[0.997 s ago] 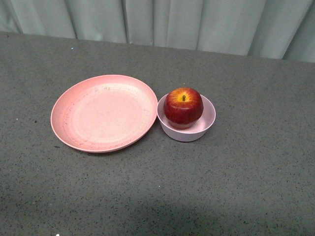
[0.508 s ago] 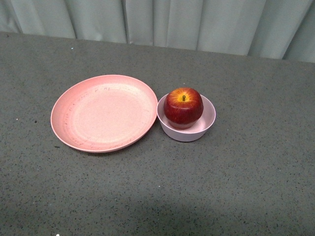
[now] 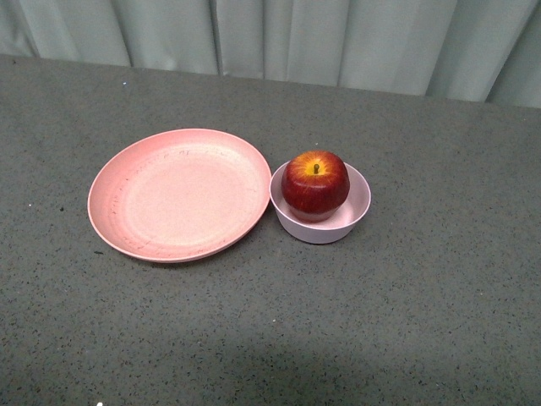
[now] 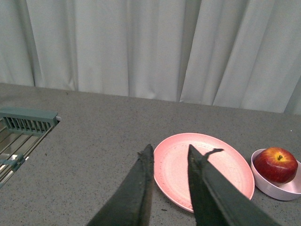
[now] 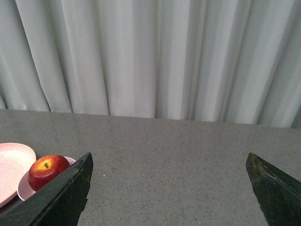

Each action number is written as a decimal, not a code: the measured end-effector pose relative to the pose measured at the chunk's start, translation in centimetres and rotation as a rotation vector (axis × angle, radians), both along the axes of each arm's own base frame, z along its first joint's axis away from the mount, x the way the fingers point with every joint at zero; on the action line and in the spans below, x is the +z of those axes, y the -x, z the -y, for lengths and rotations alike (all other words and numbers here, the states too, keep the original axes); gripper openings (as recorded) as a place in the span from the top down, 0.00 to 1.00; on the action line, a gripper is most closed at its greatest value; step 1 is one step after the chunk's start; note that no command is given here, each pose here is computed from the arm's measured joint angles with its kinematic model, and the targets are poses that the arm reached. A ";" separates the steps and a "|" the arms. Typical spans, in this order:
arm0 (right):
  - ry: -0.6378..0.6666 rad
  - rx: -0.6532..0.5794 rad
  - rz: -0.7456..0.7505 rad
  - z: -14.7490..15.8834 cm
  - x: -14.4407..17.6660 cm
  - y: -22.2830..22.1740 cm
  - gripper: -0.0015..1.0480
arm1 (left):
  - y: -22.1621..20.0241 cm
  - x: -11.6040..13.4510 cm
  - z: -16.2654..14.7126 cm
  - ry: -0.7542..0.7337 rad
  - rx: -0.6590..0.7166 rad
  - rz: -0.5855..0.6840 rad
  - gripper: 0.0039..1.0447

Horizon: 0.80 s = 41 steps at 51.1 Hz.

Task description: Move apple from plate to bowl

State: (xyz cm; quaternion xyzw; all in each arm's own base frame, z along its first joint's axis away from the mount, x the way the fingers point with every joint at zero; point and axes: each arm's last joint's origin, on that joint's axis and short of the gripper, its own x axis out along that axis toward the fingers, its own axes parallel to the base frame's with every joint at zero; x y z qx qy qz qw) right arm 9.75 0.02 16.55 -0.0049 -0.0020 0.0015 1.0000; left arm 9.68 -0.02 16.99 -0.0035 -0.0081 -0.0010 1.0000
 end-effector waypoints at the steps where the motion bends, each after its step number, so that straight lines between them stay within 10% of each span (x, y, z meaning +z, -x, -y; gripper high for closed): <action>1: 0.000 0.000 0.000 0.0 0.0 0.0 0.09 | 0.0 0.0 0.0 0.000 0.000 0.000 0.75; 20: 0.000 0.000 0.000 0.0 0.0 0.0 0.09 | 0.0 0.0 0.0 -0.001 0.000 0.000 0.05; 41: 0.000 0.000 0.000 0.0 0.0 0.0 0.09 | 0.0 0.0 0.0 -0.002 0.000 0.000 0.06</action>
